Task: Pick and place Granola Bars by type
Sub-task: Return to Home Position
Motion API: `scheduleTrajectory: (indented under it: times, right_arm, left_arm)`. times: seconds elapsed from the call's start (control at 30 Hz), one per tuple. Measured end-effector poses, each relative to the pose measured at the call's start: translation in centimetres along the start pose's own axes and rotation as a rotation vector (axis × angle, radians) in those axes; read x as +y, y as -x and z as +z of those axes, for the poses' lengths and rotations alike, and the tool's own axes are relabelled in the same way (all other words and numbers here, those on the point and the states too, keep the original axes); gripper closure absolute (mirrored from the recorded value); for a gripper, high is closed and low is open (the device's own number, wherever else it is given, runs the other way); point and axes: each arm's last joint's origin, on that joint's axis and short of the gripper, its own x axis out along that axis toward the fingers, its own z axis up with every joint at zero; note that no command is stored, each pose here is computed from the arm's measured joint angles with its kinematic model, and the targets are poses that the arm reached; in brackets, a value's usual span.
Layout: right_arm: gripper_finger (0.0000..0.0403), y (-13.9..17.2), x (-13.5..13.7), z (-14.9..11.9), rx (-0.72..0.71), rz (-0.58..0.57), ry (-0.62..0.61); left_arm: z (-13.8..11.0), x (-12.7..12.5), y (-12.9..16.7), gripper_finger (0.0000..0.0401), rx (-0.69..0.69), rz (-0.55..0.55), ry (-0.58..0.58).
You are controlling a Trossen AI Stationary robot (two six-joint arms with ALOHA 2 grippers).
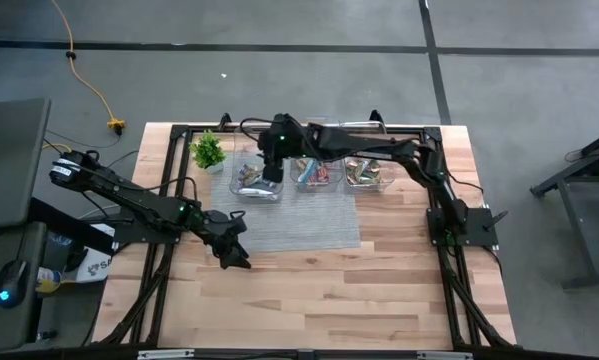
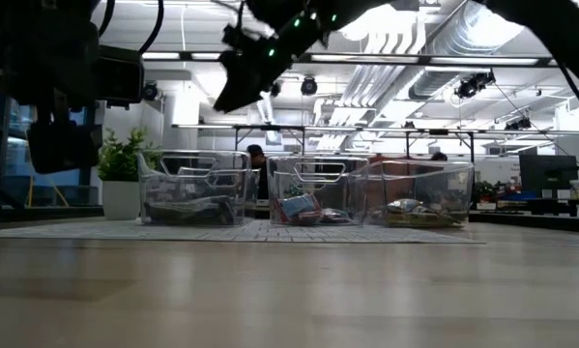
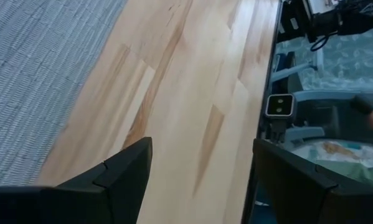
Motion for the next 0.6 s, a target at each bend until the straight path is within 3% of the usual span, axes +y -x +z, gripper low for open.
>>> scheduleTrajectory:
  times: [0.13,0.3,0.47,0.53,0.6]
  right_arm:
    - [0.0258,3.6,-0.2,0.8,0.09,-0.026,-0.028]
    - [0.0287,9.2,-0.3,1.2,0.213,0.133,-0.111]
    - [0.0352,15.4,-0.6,2.4,0.206,0.261,-0.223]
    - [0.0386,17.8,-0.6,2.9,0.179,0.265,-0.23]
    - [0.0395,20.1,-0.4,3.4,0.153,0.239,-0.22]
  left_arm:
    - [-0.1,0.2,0.0,0.013,0.013,0.023,-0.019]
    - [-0.1,0.3,0.3,0.013,0.01,0.025,-0.069]
    - [1.4,0.1,2.2,0.013,-0.079,-0.035,-0.137]
    - [2.0,0.1,3.6,0.013,-0.138,-0.051,-0.166]
    - [2.4,0.2,5.2,0.013,-0.203,-0.048,-0.193]
